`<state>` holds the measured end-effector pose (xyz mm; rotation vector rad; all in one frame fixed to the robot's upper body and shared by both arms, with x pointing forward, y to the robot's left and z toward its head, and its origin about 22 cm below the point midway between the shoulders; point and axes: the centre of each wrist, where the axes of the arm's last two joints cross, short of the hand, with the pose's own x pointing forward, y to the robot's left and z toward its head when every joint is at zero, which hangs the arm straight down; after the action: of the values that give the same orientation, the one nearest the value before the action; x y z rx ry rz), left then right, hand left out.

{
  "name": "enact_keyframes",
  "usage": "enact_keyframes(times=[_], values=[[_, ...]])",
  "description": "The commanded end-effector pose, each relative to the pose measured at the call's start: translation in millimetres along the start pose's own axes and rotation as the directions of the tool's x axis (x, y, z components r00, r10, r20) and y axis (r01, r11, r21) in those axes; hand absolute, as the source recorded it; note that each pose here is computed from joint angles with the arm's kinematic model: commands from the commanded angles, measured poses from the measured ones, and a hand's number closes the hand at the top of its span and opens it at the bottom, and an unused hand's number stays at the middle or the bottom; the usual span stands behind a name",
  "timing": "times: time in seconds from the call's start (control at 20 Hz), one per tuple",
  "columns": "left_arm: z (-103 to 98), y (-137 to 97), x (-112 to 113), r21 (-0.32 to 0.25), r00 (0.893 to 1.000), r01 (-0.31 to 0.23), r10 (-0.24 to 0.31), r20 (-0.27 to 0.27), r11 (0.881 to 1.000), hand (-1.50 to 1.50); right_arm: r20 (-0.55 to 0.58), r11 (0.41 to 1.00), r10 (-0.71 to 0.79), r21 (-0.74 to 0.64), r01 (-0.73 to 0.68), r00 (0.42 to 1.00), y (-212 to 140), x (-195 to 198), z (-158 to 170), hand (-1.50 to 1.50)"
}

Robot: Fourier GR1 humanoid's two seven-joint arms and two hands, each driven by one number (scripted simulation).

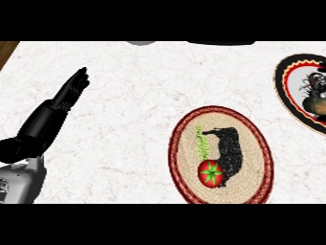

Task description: Pick the squash from the placemat and place it in the plate

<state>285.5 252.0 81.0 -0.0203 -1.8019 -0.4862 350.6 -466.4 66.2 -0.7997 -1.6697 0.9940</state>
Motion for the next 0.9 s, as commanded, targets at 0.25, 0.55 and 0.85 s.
enact_keyframes(times=[0.25,0.55,0.85], values=[[5,1,-5,0.014,1.000,-0.009,0.009,-0.021,1.000,0.00,0.185,0.931,-0.348,-0.042,0.362,0.919,-20,-4,-5,-1.50],[-1,0,-2,0.022,0.999,-0.001,0.002,-0.040,1.000,0.00,0.129,0.754,-0.652,0.004,0.657,0.747,-36,-19,16,-1.50],[6,-2,0,0.030,1.000,-0.010,0.011,-0.017,0.999,0.00,0.103,0.661,-0.747,0.011,0.750,0.657,-83,-30,40,-1.50]])
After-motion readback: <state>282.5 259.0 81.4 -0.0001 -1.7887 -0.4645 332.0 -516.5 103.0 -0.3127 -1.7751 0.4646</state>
